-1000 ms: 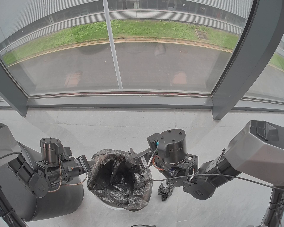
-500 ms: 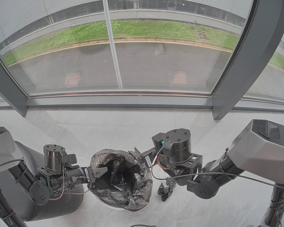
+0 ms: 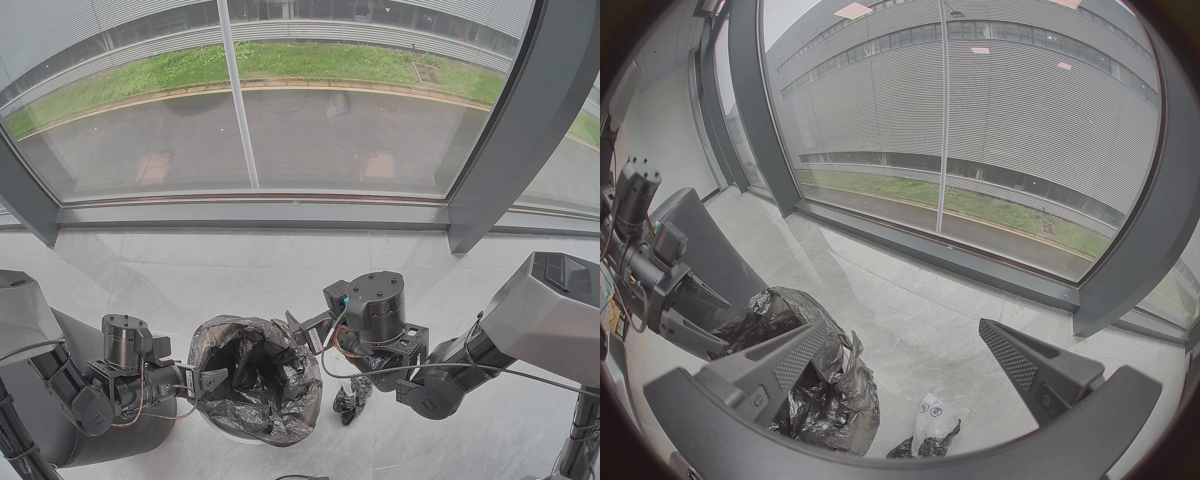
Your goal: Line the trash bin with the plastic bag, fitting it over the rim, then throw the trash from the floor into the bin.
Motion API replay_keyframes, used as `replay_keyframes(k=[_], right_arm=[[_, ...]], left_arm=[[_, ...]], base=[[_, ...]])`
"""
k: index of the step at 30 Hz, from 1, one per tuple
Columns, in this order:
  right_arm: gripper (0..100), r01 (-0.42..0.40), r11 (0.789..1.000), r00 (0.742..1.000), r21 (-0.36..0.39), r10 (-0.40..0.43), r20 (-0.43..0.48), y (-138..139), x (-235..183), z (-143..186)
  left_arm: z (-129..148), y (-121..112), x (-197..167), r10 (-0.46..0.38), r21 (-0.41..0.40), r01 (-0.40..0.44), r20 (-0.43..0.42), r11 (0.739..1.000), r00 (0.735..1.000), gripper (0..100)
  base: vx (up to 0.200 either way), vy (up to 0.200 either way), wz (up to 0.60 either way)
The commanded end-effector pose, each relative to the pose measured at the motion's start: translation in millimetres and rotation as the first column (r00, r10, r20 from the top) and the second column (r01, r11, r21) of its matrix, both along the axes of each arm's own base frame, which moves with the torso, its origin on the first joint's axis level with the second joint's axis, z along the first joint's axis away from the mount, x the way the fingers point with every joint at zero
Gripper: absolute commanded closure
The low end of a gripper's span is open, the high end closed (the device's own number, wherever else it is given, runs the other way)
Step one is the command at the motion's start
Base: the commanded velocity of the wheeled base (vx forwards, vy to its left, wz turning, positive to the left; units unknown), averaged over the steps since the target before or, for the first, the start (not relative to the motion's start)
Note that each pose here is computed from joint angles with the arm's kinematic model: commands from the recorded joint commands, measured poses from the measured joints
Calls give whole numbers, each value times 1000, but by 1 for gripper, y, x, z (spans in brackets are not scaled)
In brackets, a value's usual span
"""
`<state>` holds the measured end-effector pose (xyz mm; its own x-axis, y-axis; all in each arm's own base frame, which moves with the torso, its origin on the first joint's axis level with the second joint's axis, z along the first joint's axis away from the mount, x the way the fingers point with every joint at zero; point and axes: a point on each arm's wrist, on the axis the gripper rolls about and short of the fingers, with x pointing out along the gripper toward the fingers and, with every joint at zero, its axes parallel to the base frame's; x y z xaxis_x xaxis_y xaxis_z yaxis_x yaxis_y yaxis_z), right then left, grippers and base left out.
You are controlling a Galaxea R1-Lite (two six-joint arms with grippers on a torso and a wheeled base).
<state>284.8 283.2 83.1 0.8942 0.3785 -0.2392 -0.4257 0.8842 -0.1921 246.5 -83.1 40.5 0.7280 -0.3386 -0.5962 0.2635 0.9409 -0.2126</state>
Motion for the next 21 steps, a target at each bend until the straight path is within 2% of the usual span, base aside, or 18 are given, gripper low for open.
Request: replay_keyframes(k=[1, 6, 9, 12, 21], right_arm=[[0, 2, 1000, 1000, 5, -2, -6, 0, 1, -2], [0, 9, 1000, 1000, 3, -9, -10, -2, 3, -4], [0, 9, 1000, 1000, 10, -9, -3, -1, 3, -5], [0, 1, 1000, 1000, 13, -1, -3, -1, 3, -5], [0, -13, 1000, 1000, 16, 14, -5, 0, 4, -6]], left_arm=[[-13, -2, 9, 0, 17, 1, -32, 1000, 1000, 0], [-12, 5, 23, 42, 13, -42, -7, 999, 999, 0], [-9, 19, 38, 130, 27, -131, 27, 991, 991, 0], [-11, 30, 43, 171, 30, -172, 30, 985, 985, 0], [-12, 42, 46, 207, 28, -208, 28, 978, 978, 0]], base=[[0, 0, 0], [0, 0, 0], [0, 0, 0], [0, 0, 0], [0, 0, 0]])
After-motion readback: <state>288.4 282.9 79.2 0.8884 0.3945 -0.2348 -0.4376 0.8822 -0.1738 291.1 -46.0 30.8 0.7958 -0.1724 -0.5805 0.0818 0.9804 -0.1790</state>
